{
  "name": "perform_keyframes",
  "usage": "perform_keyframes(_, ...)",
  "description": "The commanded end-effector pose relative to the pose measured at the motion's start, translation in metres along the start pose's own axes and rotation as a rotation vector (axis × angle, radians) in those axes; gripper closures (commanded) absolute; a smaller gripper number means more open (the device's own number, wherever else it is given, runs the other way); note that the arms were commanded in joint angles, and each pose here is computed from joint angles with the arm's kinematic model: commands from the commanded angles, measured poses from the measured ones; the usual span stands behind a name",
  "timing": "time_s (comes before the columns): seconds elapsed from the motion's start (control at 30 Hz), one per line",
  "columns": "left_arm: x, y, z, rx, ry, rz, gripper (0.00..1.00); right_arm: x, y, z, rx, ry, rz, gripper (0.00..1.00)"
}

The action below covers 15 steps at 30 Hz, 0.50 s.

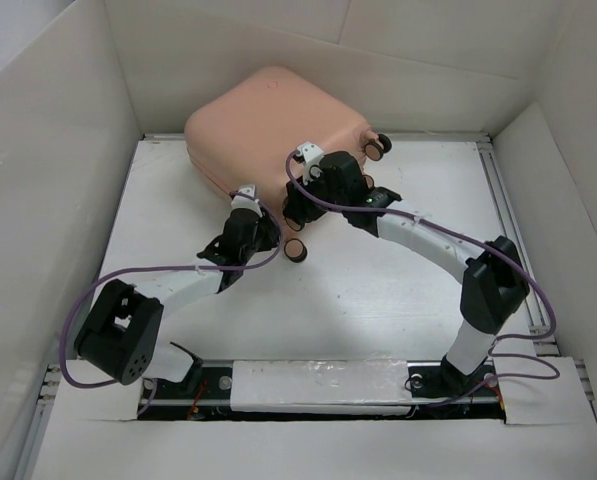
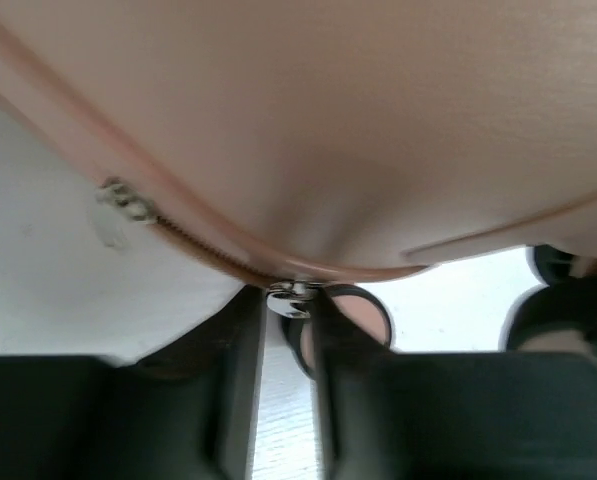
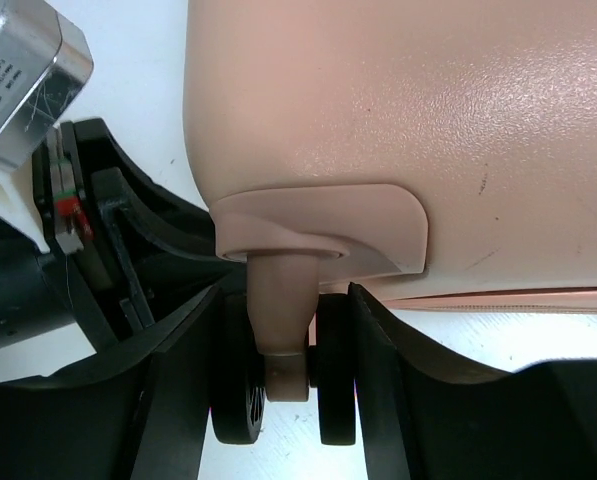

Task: Pack the luggage

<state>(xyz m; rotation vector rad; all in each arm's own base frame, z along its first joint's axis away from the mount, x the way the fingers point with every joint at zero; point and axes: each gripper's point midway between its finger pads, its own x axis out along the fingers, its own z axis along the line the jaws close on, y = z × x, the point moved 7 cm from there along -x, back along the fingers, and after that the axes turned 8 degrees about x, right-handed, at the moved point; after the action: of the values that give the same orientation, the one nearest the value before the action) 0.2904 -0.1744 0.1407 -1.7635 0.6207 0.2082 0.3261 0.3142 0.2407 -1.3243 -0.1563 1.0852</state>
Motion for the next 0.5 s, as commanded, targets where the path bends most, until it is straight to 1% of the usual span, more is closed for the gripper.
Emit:
perform_keyframes(0.0, 0.01, -0.047, -0.002, -0.019, -0.02, -0.197, 0.87, 0.004, 0.001, -0.005, -0.02, -0.017, 0.023, 0.73)
perform_keyframes(0.03, 0.01, -0.047, -0.002, -0.02, -0.028, -0.201, 0.94, 0.001, -0.004, -0.003, -0.025, -0.023, 0.0, 0.75)
perform_keyframes(0.07, 0.01, -0.045, 0.001, -0.019, -0.05, -0.195, 1.0, 0.002, 0.0, -0.004, -0.024, -0.022, 0.005, 0.78)
perform_keyframes(0.1, 0.012, -0.043, 0.003, -0.018, -0.062, -0.19, 1.0, 0.0, 0.002, -0.005, -0.023, -0.021, 0.009, 0.82)
perform_keyframes(0.13, 0.012, -0.044, 0.004, -0.027, -0.071, -0.194, 1.0, 0.001, 0.0, -0.004, -0.026, -0.023, -0.001, 0.88)
perform_keyframes(0.2, 0.012, -0.038, 0.01, -0.033, -0.119, -0.179, 1.0, -0.001, 0.0, -0.004, -0.018, -0.025, -0.008, 0.94)
perform_keyframes(0.23, 0.01, -0.036, 0.013, -0.034, -0.132, -0.183, 1.0, 0.0, 0.002, -0.006, -0.018, -0.012, -0.012, 1.0)
perform_keyframes(0.4, 0.001, -0.031, 0.028, -0.076, -0.249, -0.194, 1.0, -0.005, 0.009, -0.01, -0.016, 0.022, -0.011, 1.0)
perform_keyframes(0.47, 0.003, -0.029, 0.054, -0.17, -0.277, -0.168, 1.0, -0.011, 0.01, -0.01, -0.017, 0.03, -0.017, 1.0)
